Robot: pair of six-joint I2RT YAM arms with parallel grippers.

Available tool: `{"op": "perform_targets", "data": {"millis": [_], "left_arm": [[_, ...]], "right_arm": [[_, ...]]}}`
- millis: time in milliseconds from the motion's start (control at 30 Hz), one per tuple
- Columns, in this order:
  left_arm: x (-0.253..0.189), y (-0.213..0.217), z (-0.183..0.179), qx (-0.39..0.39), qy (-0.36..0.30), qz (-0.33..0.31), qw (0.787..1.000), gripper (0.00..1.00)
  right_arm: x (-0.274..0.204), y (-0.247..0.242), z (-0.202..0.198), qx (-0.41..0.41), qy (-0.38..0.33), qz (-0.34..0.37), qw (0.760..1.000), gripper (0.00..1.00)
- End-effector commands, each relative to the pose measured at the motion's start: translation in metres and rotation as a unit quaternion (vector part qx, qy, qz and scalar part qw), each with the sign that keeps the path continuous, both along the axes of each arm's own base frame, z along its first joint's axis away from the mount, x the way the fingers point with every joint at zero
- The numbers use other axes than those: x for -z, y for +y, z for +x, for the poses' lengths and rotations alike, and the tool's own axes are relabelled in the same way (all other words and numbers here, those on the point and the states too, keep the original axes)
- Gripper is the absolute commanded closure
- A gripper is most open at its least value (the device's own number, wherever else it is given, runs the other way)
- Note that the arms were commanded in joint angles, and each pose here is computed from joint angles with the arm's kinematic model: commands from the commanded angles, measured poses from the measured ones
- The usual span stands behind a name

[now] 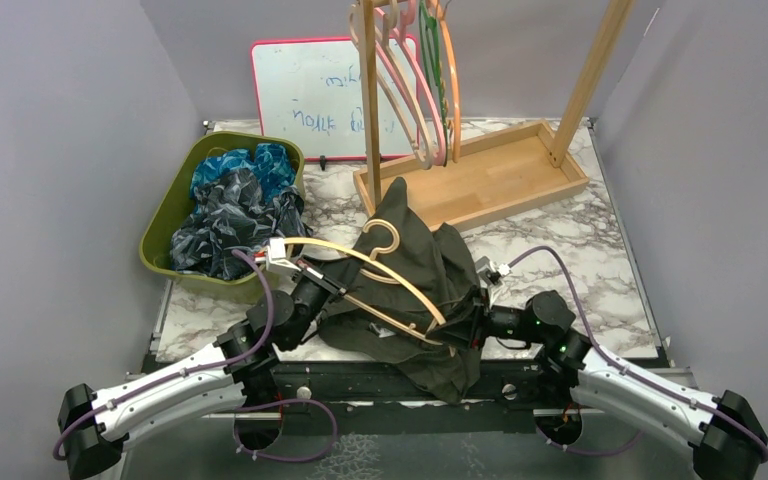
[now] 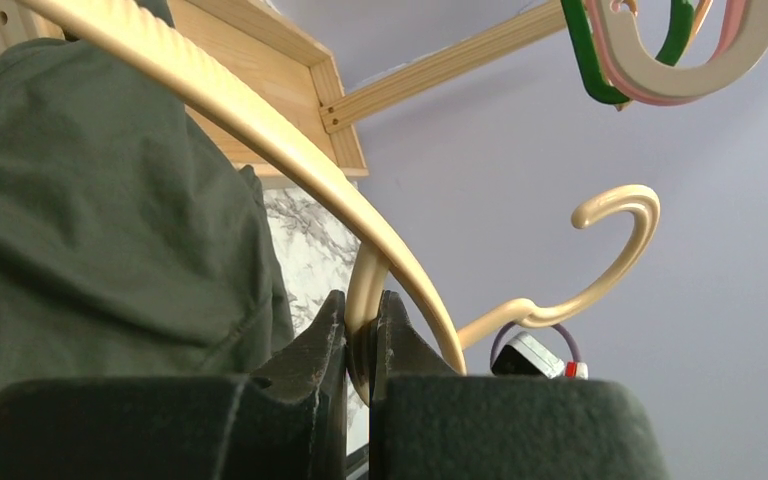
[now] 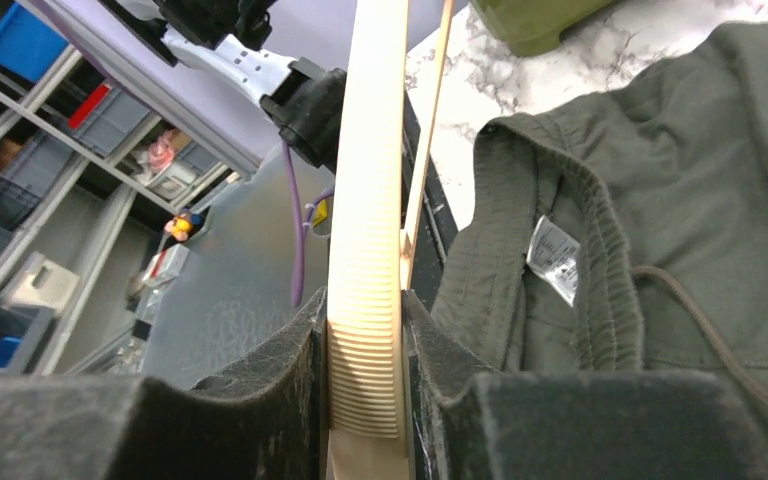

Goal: Remove the shorts from the hanger
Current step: Place the hanger on the clothes rod.

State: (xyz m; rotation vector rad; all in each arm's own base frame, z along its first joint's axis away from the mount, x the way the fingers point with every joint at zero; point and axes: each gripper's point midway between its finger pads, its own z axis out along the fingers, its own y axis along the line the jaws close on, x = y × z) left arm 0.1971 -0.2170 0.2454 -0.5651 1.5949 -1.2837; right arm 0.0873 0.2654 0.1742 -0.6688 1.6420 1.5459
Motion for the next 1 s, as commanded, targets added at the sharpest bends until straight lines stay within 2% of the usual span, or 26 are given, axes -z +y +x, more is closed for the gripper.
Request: {"op": "perform_targets", "data": {"millis": [0, 67, 167, 300, 367, 500, 733, 833, 967], "left_arm": [[-0.026, 0.001, 0.002, -0.007, -0.019, -0.031, 0.999, 1.00], [-0.025, -0.002, 0.002, -0.002, -0.023, -0.018, 1.000, 0.88], [-0.021, -0.008, 0.003, 0.006, -0.023, 0.003, 1.000, 0.66], [-0.012, -0.017, 0.005, 0.015, -0.019, 0.041, 0.999, 0.40], [-0.011, -0.021, 0.006, 0.021, -0.022, 0.059, 0.998, 0.32], [-0.014, -0.030, 0.007, 0.035, -0.034, 0.091, 0.995, 0.20], [-0.014, -0.020, 0.010, 0.023, -0.048, 0.168, 0.984, 0.01], [-0.011, -0.011, 0.012, 0.011, -0.051, 0.208, 0.977, 0.01], [-0.006, -0.003, 0.015, 0.003, -0.055, 0.265, 0.963, 0.01]], "right_arm": [[-0.014, -0.002, 0.012, 0.038, -0.001, 0.001, 0.999, 0.81], [-0.017, -0.006, 0.018, 0.062, 0.006, -0.007, 0.998, 0.89], [-0.019, -0.016, 0.027, 0.108, 0.029, -0.024, 0.993, 0.99], [-0.008, -0.031, 0.034, 0.162, 0.081, -0.050, 0.982, 0.99], [-0.002, -0.036, 0.034, 0.174, 0.096, -0.057, 0.978, 0.99], [-0.001, -0.052, 0.039, 0.222, 0.115, -0.048, 0.967, 0.99], [-0.023, -0.095, 0.055, 0.330, 0.093, -0.018, 0.939, 0.99], [-0.022, -0.114, 0.060, 0.376, 0.098, -0.033, 0.921, 0.99], [-0.033, -0.121, 0.065, 0.396, 0.087, -0.024, 0.914, 0.99]]}}
